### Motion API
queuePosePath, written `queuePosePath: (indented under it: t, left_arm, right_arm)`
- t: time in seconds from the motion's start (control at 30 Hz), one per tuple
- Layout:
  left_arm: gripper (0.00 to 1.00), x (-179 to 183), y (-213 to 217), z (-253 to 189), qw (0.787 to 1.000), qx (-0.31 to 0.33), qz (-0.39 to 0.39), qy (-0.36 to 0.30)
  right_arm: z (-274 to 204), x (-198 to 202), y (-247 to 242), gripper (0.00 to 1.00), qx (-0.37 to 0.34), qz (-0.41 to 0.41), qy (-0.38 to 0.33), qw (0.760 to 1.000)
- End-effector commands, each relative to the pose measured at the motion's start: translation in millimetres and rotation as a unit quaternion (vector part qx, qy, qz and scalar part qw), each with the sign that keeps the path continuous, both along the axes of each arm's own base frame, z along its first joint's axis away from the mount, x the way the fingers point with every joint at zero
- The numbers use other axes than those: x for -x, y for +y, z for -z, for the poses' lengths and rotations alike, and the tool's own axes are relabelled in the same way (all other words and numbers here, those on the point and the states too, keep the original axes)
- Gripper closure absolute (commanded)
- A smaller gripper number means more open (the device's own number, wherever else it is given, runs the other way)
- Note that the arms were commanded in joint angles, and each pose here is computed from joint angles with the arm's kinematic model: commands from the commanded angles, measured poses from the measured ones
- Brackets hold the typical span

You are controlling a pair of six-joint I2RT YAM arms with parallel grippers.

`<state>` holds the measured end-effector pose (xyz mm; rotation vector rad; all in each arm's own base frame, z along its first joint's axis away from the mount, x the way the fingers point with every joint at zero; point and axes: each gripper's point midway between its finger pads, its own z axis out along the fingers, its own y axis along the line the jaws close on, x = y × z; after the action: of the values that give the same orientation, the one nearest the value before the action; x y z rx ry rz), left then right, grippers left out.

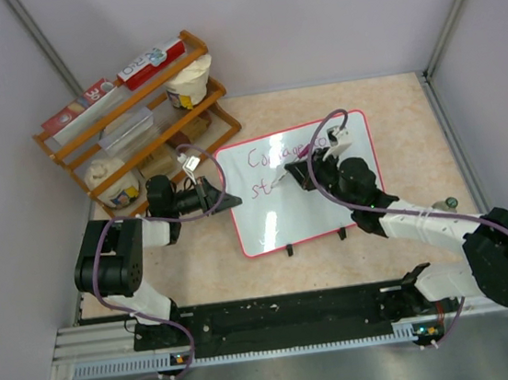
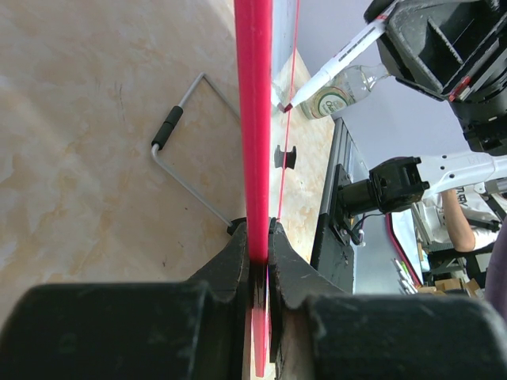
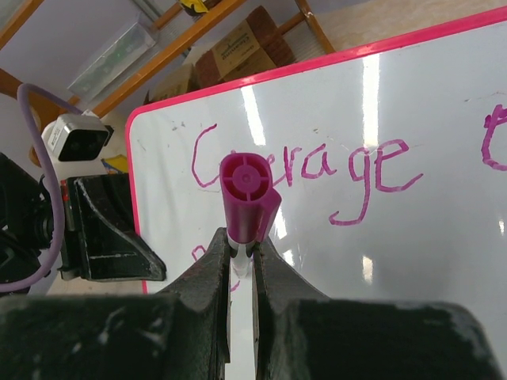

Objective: Write a sentence on the whiteboard
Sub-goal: Write with the whiteboard marker on the whiteboard.

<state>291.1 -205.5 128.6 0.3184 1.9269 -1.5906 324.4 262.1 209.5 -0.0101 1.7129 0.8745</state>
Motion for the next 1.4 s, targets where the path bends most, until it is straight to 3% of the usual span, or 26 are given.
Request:
queuePosePath:
  t: [0.0, 1.37]
  left_arm:
    - [1.0, -16, 2, -3, 0.998, -0.012, -0.025, -0.048]
    - [1.0, -16, 2, -3, 0.998, -0.011, -0.025, -0.049]
  right_arm:
    - [11, 3, -7, 1.0, 0.005, 0.003, 0.01, 1.0]
    - [-28, -20, -13, 1.0, -0.009, 0.054, -0.035, 0.998]
